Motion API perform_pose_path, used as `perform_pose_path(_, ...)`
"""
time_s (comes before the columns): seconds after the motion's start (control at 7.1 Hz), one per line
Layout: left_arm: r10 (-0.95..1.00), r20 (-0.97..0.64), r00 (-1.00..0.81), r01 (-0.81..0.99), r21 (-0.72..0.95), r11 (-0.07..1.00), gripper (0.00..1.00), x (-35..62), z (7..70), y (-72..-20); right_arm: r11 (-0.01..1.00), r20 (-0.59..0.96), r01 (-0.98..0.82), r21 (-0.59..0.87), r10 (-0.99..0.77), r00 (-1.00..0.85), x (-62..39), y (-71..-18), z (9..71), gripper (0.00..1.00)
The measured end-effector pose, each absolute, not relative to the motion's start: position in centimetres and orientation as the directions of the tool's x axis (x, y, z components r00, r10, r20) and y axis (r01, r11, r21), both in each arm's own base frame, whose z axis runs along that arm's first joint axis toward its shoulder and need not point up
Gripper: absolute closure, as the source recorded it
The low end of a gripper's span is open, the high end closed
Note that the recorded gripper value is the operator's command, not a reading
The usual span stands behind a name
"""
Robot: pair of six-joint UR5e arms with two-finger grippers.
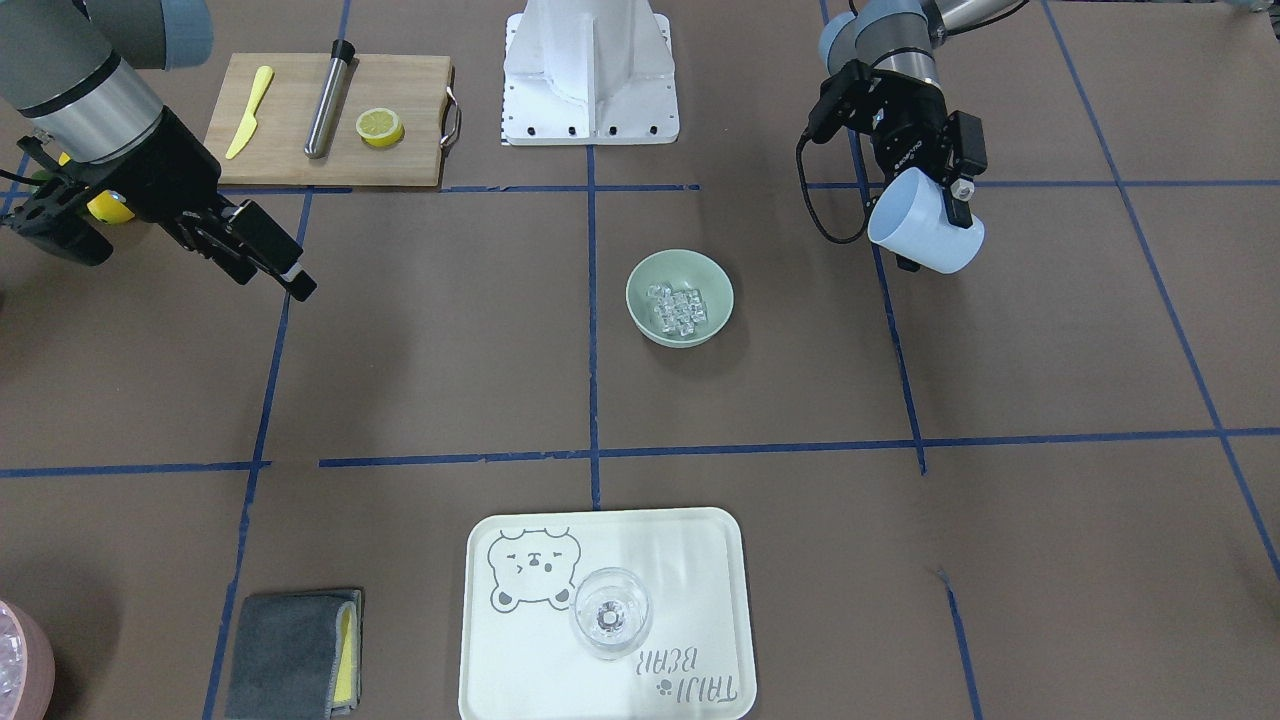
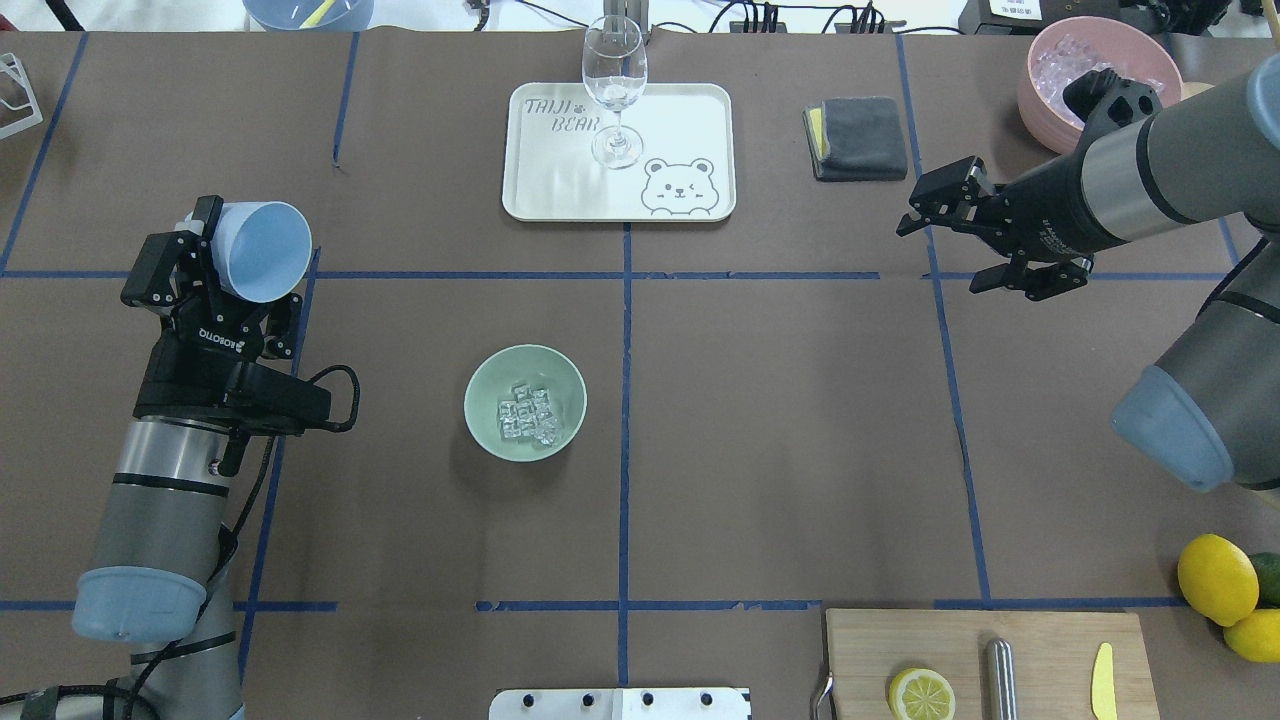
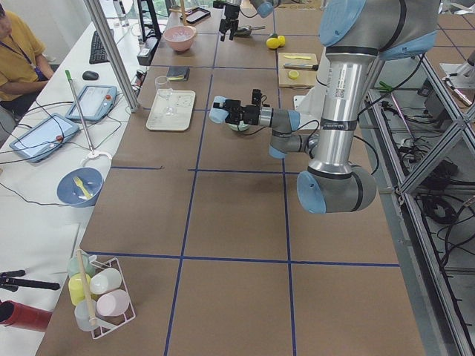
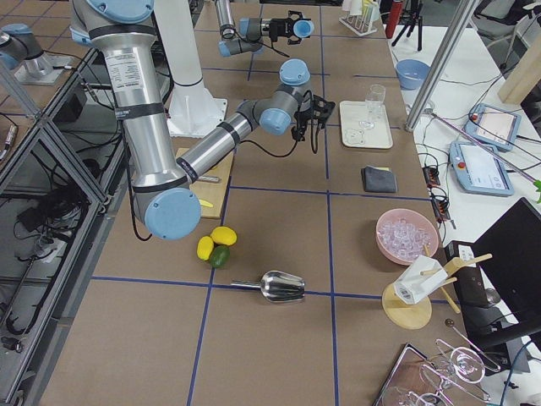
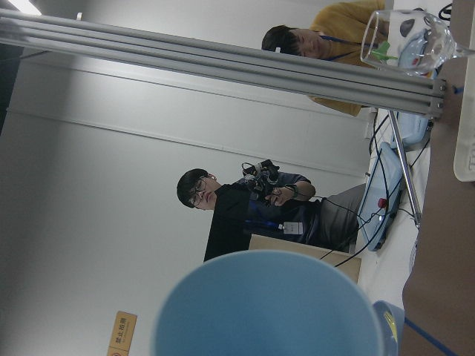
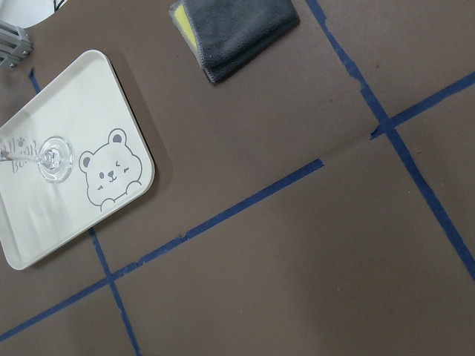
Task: Pour ice into bowl
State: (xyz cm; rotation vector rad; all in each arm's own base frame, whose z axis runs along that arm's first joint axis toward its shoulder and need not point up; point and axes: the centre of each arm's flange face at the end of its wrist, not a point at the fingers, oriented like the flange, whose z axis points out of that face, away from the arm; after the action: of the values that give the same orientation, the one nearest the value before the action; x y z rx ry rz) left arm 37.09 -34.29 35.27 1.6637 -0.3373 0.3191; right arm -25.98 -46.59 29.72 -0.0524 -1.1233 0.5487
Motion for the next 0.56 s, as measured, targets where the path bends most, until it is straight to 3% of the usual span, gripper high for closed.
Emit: perform_pose_path(0.56,0.153,-0.096,0.984,0.12,0.98,-0.16,1.0,38.9,33.6,-34.3,0.867,0.84,-0.387,-0.314,0.444,0.312,-25.7,-46.7,29.6,0.0)
